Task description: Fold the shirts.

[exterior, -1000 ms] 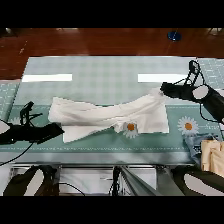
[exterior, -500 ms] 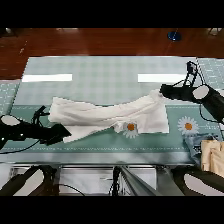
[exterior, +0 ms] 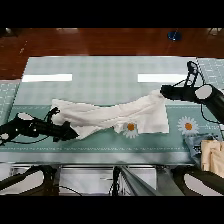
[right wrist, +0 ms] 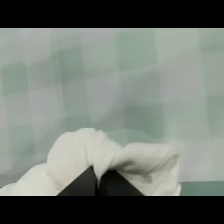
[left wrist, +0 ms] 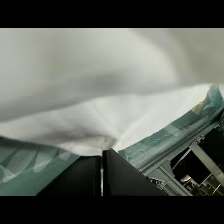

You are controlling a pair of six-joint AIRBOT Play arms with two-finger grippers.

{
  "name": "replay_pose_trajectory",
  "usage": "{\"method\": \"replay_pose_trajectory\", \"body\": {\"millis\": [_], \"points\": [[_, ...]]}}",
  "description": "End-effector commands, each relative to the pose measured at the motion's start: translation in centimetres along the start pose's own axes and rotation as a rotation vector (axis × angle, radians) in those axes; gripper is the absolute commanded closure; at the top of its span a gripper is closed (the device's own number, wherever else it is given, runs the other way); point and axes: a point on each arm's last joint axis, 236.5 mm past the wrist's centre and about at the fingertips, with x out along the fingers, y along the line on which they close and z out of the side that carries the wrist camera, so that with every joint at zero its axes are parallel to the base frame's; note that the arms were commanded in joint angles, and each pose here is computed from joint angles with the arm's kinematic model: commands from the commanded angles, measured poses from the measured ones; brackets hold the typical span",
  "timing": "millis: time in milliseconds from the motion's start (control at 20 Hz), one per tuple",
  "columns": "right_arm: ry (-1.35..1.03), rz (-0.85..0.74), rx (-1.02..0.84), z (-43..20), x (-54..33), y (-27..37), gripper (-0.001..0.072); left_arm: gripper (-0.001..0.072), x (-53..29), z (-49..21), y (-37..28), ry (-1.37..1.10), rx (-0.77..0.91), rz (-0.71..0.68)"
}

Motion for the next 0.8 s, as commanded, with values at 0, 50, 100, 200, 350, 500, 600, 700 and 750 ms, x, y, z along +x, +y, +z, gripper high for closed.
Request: {"method": "replay_pose_trajectory", "body": {"millis": [0,50,100,200,350,500,600,700,750], "points": [[-0.102,0.023,-0.046,2.5,-3.6,1.5,0.069,0.0688,-2.0,0.5,-2.1,-0.022,0.132,-0.024],[-0.156,0.03,-0.074,3.8,-5.5,2.2,0.0691,0.0688,-3.6,1.0,-3.7,-0.07,0.193,-0.031],[-0.22,0.033,-0.114,5.2,-7.8,3.0,0.0691,0.0688,-6.0,1.6,-5.8,-0.146,0.279,-0.033],[-0.336,0.028,-0.195,7.8,-12.8,4.5,0.0691,0.0689,-11.8,2.0,-10.8,-0.343,0.46,-0.025],[-0.425,-0.022,-0.286,9.7,-19.6,5.7,0.0691,0.0689,-23.4,-0.3,-19.3,-0.771,0.67,0.0],[-0.489,-0.099,-0.322,11.2,-26.2,6.0,0.0691,0.0689,-34.0,-5.5,-24.7,-1.2,0.795,0.07],[-0.546,-0.128,-0.338,12.1,-30.7,6.7,0.0691,0.0689,-37.9,-8.9,-26.2,-1.359,0.832,0.152],[-0.605,-0.15,-0.344,12.7,-35.2,7.3,0.0691,0.0689,-40.0,-11.8,-28.1,-1.46,0.879,0.189],[-0.628,-0.146,-0.346,12.7,-37.2,7.9,0.0691,0.0689,-40.7,-13.0,-29.0,-1.491,0.907,0.194]]}}
